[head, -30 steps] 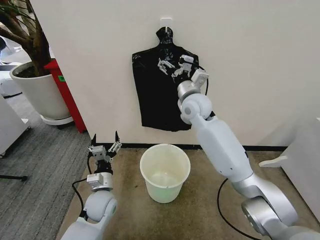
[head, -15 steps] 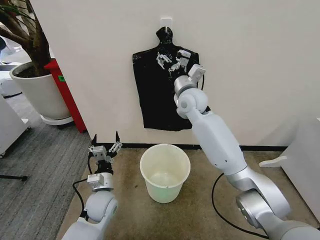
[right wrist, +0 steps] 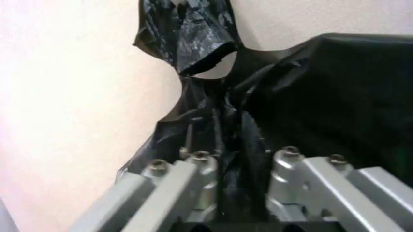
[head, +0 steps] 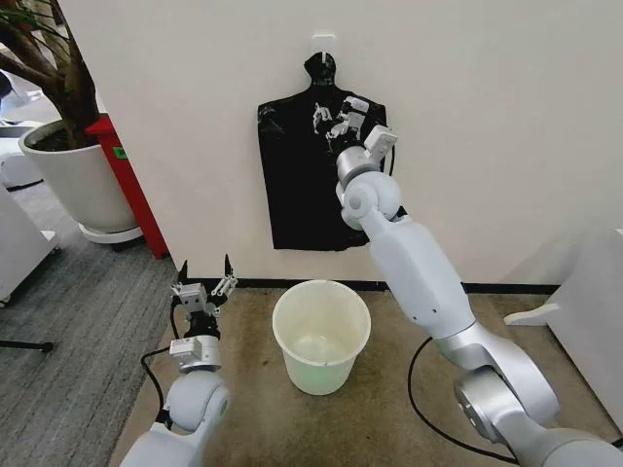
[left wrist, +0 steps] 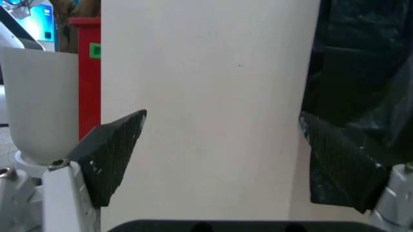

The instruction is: Place the garbage bag over the trash bin.

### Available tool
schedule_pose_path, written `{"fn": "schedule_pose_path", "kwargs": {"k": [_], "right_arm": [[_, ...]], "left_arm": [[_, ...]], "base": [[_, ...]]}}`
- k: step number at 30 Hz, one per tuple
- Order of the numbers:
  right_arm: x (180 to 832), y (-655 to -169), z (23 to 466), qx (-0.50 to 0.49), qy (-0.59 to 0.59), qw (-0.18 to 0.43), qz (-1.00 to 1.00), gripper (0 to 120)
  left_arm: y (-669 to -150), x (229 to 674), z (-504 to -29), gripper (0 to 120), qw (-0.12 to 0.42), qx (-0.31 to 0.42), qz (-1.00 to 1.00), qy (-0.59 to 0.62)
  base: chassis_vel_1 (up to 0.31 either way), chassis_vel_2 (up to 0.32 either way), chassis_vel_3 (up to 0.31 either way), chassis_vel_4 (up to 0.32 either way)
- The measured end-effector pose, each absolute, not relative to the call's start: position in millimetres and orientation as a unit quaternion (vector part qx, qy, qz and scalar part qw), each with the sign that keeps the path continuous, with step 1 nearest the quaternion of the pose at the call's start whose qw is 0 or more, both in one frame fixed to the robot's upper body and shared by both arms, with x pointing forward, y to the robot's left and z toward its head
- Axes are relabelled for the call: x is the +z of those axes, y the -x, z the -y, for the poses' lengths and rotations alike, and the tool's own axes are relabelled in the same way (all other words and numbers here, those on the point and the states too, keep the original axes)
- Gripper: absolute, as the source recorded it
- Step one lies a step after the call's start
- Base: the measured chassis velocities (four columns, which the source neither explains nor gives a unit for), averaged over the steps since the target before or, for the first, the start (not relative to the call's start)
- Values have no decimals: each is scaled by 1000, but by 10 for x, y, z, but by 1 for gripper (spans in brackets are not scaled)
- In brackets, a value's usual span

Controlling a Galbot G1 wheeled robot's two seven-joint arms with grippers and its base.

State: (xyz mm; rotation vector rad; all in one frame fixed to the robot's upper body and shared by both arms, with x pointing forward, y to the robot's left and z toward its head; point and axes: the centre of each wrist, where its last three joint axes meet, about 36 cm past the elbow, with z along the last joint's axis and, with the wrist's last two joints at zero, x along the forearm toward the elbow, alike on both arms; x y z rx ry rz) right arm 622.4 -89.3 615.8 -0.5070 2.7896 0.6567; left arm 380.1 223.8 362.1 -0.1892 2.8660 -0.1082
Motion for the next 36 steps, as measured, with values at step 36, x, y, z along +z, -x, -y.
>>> {"fn": "schedule_pose_path", "kwargs": {"k": [36], "right_arm": [[5869, -5922, 786, 168, 135, 38, -976, 0]], "left_arm": [[-3781, 3609, -2247, 90, 132, -38, -988, 67]], "base": [[0, 0, 0, 0]]}}
